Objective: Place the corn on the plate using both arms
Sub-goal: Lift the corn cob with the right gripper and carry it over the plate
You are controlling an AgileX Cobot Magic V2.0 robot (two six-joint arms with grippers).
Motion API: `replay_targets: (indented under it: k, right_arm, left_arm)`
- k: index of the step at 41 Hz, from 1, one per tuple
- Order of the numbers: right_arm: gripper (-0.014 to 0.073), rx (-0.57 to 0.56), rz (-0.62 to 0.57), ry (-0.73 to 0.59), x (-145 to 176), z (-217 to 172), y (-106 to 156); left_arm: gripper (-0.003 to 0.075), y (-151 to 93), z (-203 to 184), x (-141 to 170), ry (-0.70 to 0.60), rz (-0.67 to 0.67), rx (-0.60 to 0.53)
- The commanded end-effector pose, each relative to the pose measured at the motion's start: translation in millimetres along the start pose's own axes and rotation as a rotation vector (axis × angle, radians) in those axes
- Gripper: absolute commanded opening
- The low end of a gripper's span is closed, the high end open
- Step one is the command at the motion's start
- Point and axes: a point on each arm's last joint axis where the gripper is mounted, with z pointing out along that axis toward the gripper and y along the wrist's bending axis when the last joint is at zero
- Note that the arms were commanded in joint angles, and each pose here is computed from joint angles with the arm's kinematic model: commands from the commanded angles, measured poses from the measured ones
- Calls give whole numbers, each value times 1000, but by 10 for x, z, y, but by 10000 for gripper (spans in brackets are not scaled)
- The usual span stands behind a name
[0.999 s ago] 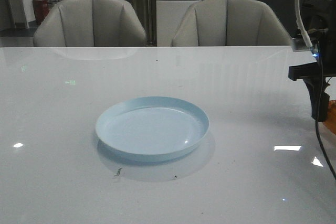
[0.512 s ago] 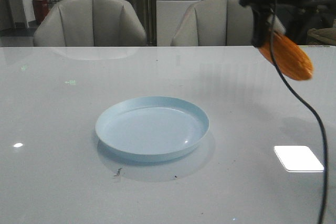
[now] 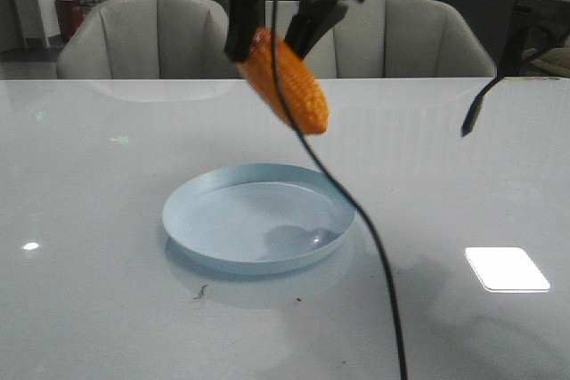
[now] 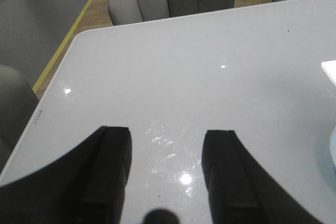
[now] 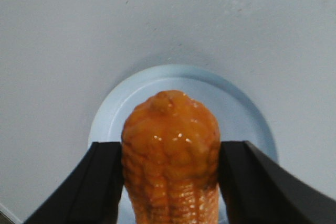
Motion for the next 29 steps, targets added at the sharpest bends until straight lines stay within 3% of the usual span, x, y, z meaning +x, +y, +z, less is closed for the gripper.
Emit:
replay_targets:
  k: [1,9,18,22,27,29]
  right_arm:
    - [65,-29,-51,-26,-24,-98,181]
    - [65,-24,-40,101,60,317,120]
    - [91,-22,-38,77,37,361,111]
    - [221,-15,-41,97,54,361,104]
    - [482,-12,-42,102,58,371,99]
    - [550,-12,-42,95,52,371,99]
  left_arm:
    - [380,29,-46,-172,-118,-15,-15]
    - [380,29,-46,-172,-118,-15,-15]
    - [380,29,-46,-172,-118,-15,-15]
    - [380,29,-46,-172,-118,-15,-15]
    - [380,29,-46,-172,-118,-15,-15]
    - [380,29,-46,-172,-118,-15,-15]
